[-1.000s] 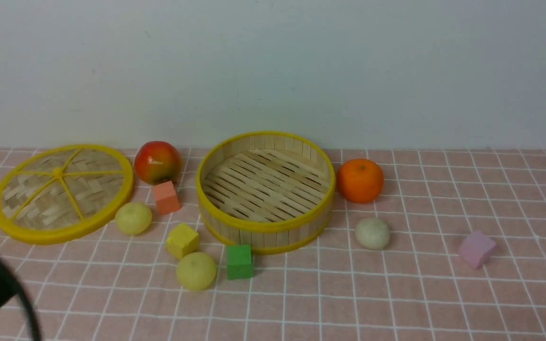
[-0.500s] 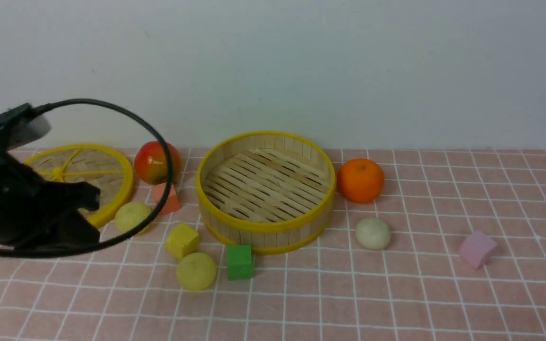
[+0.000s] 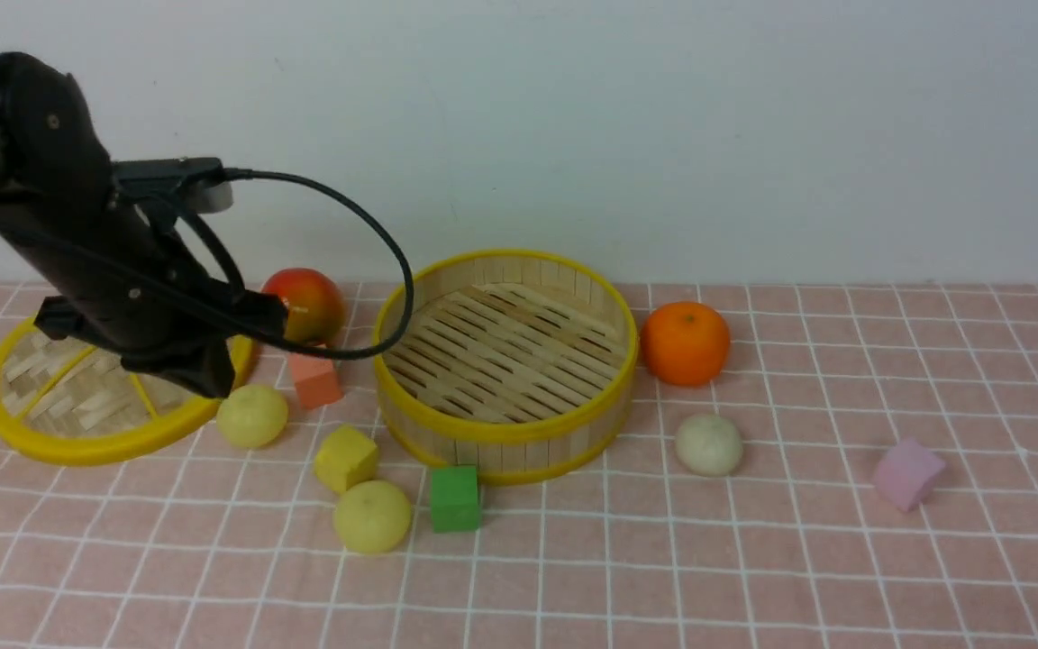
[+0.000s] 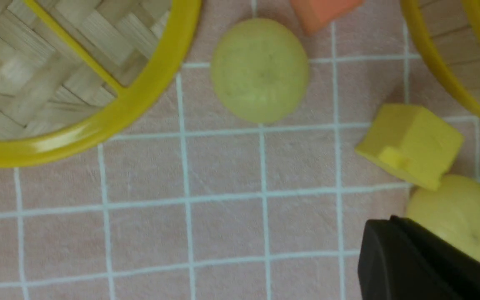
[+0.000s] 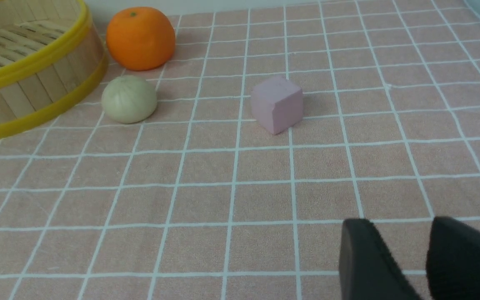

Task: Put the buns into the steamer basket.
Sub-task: Use the left arm to grab a steamed stuffed bun

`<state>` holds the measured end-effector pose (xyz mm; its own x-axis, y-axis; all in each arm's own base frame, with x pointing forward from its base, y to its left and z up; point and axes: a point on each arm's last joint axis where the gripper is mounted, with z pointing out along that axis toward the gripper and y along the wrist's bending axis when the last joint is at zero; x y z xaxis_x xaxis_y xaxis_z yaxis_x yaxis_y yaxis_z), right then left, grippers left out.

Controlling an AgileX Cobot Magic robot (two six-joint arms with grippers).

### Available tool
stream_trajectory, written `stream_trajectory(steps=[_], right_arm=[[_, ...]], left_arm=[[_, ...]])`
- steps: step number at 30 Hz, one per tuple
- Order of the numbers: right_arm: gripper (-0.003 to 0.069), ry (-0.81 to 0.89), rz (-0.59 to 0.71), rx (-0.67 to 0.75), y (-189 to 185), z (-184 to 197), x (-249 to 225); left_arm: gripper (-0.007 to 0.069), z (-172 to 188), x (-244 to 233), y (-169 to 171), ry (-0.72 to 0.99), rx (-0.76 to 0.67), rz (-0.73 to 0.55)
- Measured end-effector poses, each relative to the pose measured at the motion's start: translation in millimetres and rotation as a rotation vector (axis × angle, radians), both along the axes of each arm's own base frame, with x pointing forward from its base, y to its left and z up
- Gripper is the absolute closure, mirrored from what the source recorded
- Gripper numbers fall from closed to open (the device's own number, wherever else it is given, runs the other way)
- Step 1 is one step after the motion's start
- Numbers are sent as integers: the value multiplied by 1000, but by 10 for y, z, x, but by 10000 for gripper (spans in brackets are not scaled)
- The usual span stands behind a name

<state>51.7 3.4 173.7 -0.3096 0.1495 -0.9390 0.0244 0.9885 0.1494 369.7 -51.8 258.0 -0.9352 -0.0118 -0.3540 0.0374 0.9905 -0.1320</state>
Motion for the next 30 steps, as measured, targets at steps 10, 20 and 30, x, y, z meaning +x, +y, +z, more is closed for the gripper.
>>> stream_trajectory(steps=[10,20,30], right_arm=[[419,0,0,0,0,0,0],[419,0,0,0,0,0,0],[419,0,0,0,0,0,0]], left_arm=[[416,-376,494,38,29,44,-9],[335,-667,649,55,61,91,-24],[394,-768,677,56,75,97,-27]])
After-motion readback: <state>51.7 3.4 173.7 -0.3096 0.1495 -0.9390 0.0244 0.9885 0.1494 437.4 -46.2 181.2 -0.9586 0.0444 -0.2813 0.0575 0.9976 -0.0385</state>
